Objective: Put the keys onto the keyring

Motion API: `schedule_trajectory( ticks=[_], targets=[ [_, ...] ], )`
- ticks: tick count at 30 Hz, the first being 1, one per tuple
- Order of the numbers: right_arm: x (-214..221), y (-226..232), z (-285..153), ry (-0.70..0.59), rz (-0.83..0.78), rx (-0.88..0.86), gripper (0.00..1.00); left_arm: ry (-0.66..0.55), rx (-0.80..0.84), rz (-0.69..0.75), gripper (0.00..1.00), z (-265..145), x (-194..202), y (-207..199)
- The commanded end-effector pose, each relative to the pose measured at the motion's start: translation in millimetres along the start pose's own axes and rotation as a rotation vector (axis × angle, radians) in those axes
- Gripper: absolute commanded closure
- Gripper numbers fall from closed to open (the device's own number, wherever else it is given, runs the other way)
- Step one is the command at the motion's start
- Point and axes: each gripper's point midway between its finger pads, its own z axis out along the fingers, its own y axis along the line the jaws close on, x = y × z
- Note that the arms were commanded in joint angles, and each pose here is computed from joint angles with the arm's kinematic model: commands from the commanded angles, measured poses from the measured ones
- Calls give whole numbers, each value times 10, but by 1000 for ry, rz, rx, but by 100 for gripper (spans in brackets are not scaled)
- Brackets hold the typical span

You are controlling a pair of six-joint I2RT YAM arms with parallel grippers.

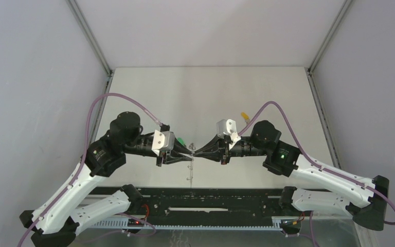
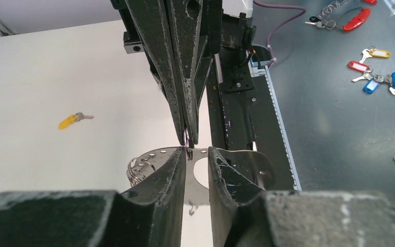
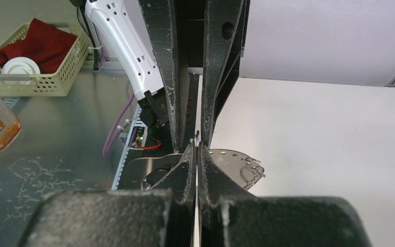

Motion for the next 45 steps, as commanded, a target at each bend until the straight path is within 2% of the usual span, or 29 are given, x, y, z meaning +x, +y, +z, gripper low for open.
schedule_trajectory(
  ticks=[1, 11, 14, 15, 17, 22, 24, 28, 33, 38, 41, 43, 44, 45],
  targets=[
    [-223, 19, 18, -78, -32, -2, 100, -12, 7, 3, 75, -1, -8, -25],
    [-259, 44, 37, -92, -36, -6, 100, -2, -15, 6, 99, 17, 59, 22],
    [-258, 71, 40, -91, -38, -13, 100, 2, -21, 44, 100, 1, 82, 23],
    [-259, 73, 34, -90, -41, -13, 92, 2, -25, 68, 100, -9, 91, 27],
    [-259, 74, 10, -86, -45, -5, 81, 4, -43, 144, 100, -31, 97, 51],
    [-266, 25, -63, -75, -57, 40, 67, 19, -65, 382, 100, -58, 118, 91],
    [-249, 2, -84, -64, -60, 59, 61, 27, -73, 523, 100, -59, 148, 96],
    [-204, -67, -158, -35, -79, 112, 56, 31, -142, 689, 100, -79, 171, 171],
    [-155, -162, -257, -3, -87, 175, 55, 48, -178, 812, 100, -82, 243, 205],
    [-58, -413, -347, 18, -28, 301, 50, 46, -213, 745, 100, -66, 230, 264],
    [29, -748, -468, 13, 83, 475, 33, 40, -266, 554, 100, -41, 181, 355],
    [159, -1029, -620, 25, 187, 630, 28, 41, -310, 389, 100, -26, 172, 427],
    [279, -1155, -709, 48, 243, 700, 9, 42, -321, 309, 100, -12, 185, 449],
    [387, -1271, -811, 58, 318, 768, 1, 32, -332, 217, 100, -6, 193, 466]
  ],
)
